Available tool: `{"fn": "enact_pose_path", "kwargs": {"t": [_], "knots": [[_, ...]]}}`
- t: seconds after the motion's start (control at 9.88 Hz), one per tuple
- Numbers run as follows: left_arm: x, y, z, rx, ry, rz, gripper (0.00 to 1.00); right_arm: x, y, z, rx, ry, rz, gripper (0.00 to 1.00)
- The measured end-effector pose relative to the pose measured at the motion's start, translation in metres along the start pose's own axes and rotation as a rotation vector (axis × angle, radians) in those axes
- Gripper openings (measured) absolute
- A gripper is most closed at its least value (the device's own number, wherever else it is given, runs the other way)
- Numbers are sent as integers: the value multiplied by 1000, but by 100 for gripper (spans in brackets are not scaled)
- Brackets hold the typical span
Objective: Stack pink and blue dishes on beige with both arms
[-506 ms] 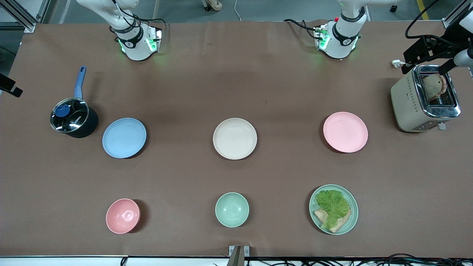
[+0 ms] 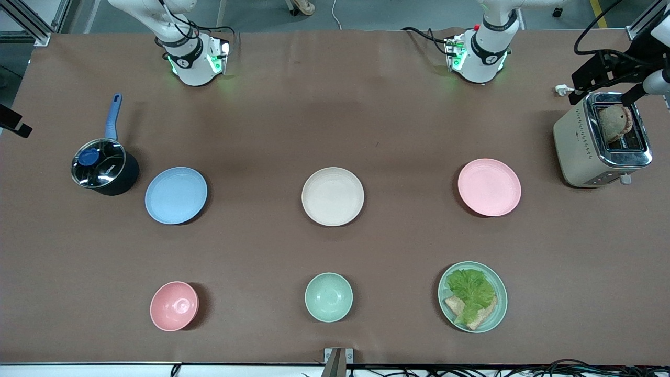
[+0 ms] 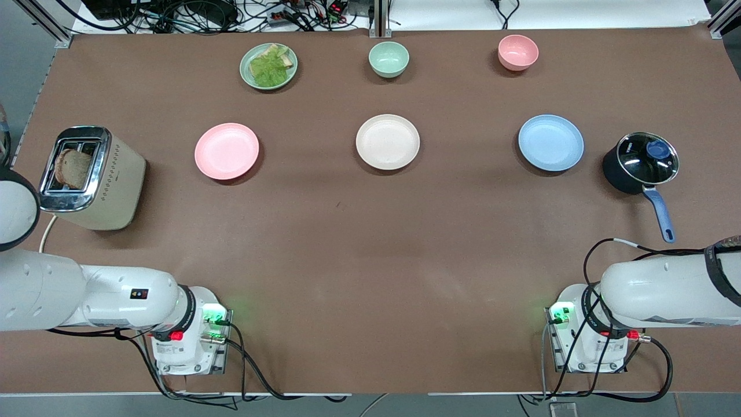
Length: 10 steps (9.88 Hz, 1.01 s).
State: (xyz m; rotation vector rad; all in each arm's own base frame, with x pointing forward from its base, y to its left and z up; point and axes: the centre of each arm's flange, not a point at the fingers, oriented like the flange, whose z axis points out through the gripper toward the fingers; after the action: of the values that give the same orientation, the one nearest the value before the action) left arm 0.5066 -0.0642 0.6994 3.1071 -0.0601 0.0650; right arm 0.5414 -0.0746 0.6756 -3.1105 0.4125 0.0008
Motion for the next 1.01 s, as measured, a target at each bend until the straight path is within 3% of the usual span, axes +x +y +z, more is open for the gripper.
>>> {"fn": "enact_pose_path", "kwargs": {"t": [0.2, 0.41, 0.71, 1.01], "knots": [[3, -6, 6, 0, -12, -11, 100, 4, -1, 10, -2, -19, -77, 100], [24, -26, 44, -1, -47, -15, 100, 22, 9, 61, -5, -68, -137, 100], [55, -75, 172, -21, -75, 7, 100, 46, 37, 196, 54, -75, -186, 100], [55, -104, 292, -38, -118, 111, 100, 30, 49, 321, 109, -55, -222, 100]]}}
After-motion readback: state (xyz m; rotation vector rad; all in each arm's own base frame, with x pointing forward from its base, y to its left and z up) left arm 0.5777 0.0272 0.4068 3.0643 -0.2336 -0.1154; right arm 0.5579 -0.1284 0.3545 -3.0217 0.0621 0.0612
